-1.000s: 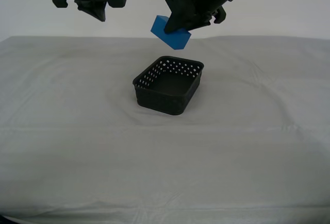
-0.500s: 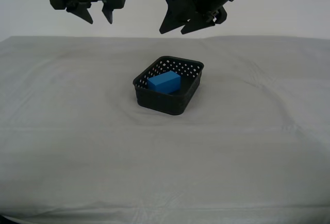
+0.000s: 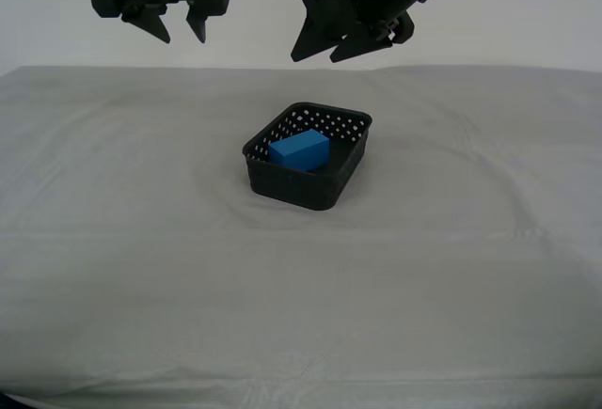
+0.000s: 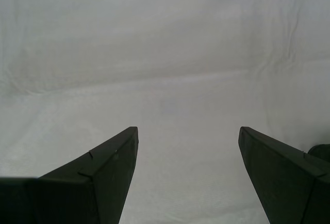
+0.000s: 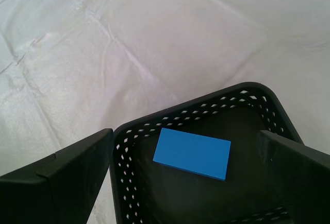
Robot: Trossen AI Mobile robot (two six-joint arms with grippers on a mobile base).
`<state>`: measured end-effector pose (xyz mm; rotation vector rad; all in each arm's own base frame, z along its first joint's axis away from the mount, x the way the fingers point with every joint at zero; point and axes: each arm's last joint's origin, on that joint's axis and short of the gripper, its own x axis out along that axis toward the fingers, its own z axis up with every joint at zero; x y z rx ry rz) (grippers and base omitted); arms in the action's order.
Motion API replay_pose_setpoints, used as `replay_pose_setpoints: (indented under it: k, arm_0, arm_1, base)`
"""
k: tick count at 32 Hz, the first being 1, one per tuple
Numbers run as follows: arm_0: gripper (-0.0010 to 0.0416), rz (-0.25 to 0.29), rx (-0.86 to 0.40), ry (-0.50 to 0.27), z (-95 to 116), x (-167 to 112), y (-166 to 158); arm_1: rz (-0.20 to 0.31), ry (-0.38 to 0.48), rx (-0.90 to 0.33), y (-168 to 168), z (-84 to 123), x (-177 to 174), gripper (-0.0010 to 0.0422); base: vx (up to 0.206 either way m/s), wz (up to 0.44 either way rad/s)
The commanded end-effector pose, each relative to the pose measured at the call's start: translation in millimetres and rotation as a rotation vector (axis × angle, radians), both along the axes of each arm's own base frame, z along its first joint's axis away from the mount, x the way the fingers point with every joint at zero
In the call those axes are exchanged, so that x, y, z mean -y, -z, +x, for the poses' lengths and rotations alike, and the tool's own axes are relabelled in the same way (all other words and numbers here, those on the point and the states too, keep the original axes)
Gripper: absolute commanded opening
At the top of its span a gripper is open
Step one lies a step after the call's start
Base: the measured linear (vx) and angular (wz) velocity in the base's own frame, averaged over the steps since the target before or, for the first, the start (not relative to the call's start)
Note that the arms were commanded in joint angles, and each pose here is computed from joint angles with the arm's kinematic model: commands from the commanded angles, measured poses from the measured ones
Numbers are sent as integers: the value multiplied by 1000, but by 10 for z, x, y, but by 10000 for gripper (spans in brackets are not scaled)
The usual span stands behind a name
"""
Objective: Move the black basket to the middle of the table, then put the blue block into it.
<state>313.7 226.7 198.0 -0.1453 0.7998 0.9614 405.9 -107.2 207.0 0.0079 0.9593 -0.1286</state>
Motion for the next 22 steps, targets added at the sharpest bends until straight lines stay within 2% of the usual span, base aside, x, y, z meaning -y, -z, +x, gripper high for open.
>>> replay_pose_setpoints:
  k: [1, 22]
  arm_0:
    - [388, 0, 3, -1, 1, 0, -6]
    - [388, 0, 3, -1, 1, 0, -6]
  arm_1:
    - [1, 0, 1, -1, 1, -2, 265]
    - [2, -1, 1, -1, 1, -2, 265]
  base:
    - [0, 0]
    - [0, 0]
